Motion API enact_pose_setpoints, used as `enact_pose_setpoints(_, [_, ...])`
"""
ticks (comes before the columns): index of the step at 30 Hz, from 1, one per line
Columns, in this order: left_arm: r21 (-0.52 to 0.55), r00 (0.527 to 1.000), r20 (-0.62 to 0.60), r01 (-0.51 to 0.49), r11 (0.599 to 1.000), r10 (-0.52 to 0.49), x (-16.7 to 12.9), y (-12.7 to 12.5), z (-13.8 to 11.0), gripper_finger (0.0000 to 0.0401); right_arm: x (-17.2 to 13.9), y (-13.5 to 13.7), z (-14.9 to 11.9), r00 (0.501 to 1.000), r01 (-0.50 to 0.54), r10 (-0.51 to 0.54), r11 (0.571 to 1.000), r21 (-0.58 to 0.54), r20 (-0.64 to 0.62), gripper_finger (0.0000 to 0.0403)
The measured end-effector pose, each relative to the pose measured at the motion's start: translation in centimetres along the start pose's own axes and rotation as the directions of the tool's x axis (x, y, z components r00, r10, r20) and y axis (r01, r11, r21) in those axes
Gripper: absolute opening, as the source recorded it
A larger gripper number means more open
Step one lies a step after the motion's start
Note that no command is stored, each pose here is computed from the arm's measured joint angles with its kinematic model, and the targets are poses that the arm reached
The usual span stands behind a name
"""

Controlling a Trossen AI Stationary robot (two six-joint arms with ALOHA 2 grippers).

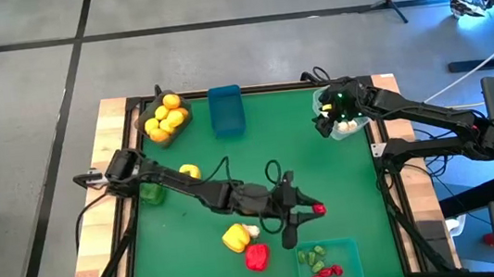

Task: Sort produce into baskets
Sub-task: Put the red pepper into the light blue bin

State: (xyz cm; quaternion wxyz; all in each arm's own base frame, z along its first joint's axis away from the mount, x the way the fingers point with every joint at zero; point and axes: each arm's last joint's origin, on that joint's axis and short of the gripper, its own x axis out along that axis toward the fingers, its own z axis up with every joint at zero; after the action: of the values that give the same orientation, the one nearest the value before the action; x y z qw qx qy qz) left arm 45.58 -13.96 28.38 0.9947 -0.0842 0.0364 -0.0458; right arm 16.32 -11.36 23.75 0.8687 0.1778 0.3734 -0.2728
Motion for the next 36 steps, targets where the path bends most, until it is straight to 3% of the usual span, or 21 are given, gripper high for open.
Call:
enact_pose_setpoints(10, [-0.022, 0.999, 0.016, 0.038, 0.999, -0.038, 2.1, -3.2, -1.1, 0.0116, 0.0, 0.0, 0.0, 1.0, -0.002, 0.002, 1.0, 0.0, -0.005, 0.0244])
enact_pose_setpoints(25, [-0.079, 0.986, -0.148, 0.062, 0.995, -0.073, 4.7, -6.0, -10.0, 0.0116, 0.0, 0.0, -0.1, 1.0, -0.003, 0.003, 1.0, 0.0, -0.008, 0.0244])
enact_pose_setpoints(29, [-0.05, 0.957, -0.275, 0.078, 0.996, -0.089, 4.4, -6.4, -12.0, 0.0116, 0.0, 0.0, -0.1, 1.0, -0.003, 0.003, 1.0, 0.0, -0.008, 0.0244])
enact_pose_setpoints(32, [-0.084, 0.935, -0.344, 0.058, 0.995, -0.083, 4.2, -6.2, -12.7, 0.0127, 0.0, 0.0, -0.1, 1.0, -0.003, 0.003, 1.0, -0.001, -0.008, 0.0244])
enact_pose_setpoints(36, [-0.099, 0.942, -0.324, 0.054, 0.994, -0.084, 4.3, -6.0, -12.3, 0.0161, 0.0, 0.0, -0.1, 1.0, -0.003, 0.003, 1.0, -0.001, -0.007, 0.0244])
